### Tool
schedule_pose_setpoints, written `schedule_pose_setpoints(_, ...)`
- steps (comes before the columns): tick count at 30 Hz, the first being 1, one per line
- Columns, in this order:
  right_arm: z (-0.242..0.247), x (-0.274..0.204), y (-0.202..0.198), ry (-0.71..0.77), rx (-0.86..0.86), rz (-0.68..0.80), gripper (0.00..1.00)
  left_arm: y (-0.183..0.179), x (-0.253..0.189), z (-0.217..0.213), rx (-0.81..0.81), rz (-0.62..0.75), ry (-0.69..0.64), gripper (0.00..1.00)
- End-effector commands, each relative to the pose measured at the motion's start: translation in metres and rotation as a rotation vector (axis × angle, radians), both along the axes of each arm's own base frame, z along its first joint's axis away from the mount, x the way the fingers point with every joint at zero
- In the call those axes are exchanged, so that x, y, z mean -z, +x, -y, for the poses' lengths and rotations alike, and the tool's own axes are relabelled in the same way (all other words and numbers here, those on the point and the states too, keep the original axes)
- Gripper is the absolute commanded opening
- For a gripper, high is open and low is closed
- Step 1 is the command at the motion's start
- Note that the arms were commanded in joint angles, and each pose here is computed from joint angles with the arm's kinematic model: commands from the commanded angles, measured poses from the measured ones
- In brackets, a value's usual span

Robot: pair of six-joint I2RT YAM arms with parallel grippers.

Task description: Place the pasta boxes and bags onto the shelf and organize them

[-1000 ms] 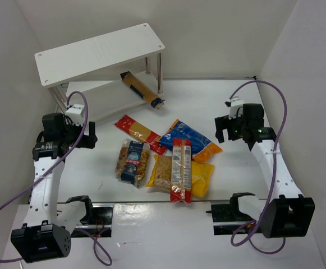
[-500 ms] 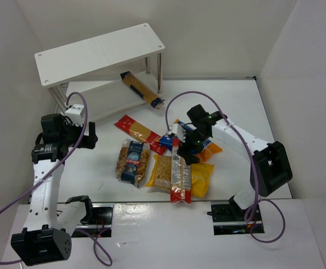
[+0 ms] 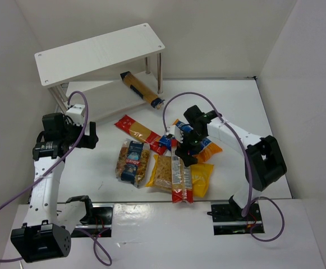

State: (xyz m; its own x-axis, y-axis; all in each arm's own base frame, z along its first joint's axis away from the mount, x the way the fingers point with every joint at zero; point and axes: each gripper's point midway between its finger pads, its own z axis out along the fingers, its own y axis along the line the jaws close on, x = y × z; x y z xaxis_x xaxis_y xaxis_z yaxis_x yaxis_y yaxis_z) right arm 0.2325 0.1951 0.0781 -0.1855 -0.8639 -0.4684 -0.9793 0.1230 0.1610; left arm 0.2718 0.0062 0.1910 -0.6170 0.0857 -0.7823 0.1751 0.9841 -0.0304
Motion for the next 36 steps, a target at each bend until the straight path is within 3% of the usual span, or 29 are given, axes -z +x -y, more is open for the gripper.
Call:
schedule_pose_setpoints(1,-0.016,-0.011,0.017,0.039,0.101,-0.004,1.0,0.006,-0.011,0.002,0.028,0.042,0.009,1.0)
schedule_pose_setpoints(11,-0.033,-0.027,0.014,0.053,0.498,-0.212,1.0,0.002,-0.021,0.003,0.028,0.083,0.016,1.0)
schedule_pose_setpoints(21,-0.001,0.004,0.035,-0.101,0.703,-0.154,1.0,0.002,-0.021,0.003,0.028,0.083,0.016,1.0)
schedule_pose_setpoints(25,-0.005,0.014,0.037,-0.102,0.71,-0.198,1.0,0.002,-0.021,0.003,0.028,0.083,0.016,1.0)
schedule_pose_setpoints(29,-0.033,0.003,0.038,-0.002,0.645,-0.293,1.0,0.002,-0.021,0.003,0.028,0.083,0.016,1.0)
schedule_pose_setpoints(36,-0.048,-0.006,0.052,0.074,0.634,-0.278,1.0,0.003,-0.019,0.003,0.028,0.074,0.015,1.0)
